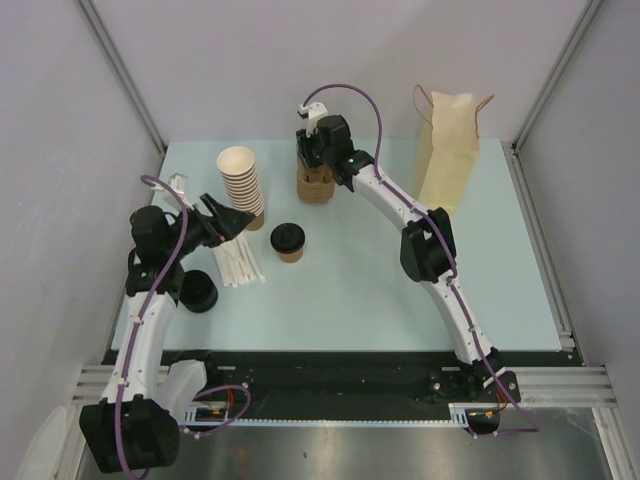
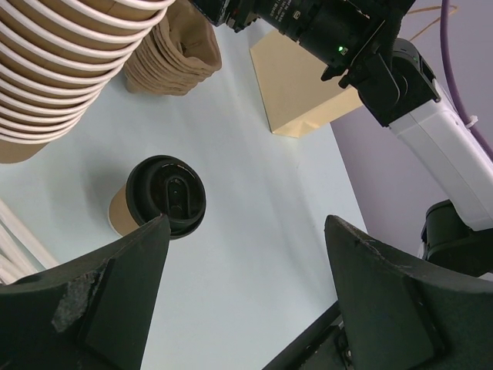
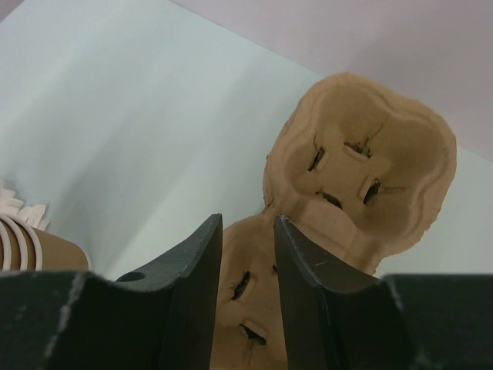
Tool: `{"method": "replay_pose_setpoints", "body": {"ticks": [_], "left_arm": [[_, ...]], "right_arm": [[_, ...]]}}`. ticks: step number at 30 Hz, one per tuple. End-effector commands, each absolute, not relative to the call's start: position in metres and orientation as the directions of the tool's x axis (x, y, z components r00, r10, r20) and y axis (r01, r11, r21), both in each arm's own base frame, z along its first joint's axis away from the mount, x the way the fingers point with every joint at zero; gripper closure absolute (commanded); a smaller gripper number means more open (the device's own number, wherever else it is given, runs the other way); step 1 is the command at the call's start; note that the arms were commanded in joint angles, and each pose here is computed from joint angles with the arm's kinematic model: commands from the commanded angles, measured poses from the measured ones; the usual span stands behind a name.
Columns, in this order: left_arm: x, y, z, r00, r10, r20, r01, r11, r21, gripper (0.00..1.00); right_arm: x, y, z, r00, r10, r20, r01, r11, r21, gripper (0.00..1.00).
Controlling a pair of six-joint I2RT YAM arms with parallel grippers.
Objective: Pack the takeout coffee
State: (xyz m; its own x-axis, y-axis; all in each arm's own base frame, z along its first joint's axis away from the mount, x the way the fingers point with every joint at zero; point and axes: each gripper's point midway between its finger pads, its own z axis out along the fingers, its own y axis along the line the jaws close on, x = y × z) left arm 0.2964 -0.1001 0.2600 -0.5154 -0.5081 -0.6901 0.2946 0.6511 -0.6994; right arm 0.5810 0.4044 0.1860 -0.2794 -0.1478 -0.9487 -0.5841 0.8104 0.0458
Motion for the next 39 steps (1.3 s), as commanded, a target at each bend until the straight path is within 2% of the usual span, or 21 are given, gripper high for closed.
{"method": "replay_pose_setpoints", "body": {"ticks": [1, 20, 39], "left_arm": [[0.294, -0.099, 0.268, -0.486, -0.51, -0.709, 0.325, 0.648, -0.689, 0.13], [0.293, -0.094, 0.264, -0.483, -0.518, -0.706, 0.313, 0.651, -0.692, 0.13], [0.294, -0.09, 0.263, -0.483, -0.524, -0.702, 0.309, 0.648, -0.696, 0.13]], "right_arm": [[0.579, 0.4, 0.201, -0.303, -0.094, -0.948, -0.548, 0.831, 0.093, 0.62], [0.567, 0.412, 0.177, -0.358, -0.1, -0.928, -0.555, 0.822, 0.125, 0.64], [0.572, 0.406, 0.157, -0.367, -0.134, -0.921, -0.504, 0.86, 0.075, 0.62]]}}
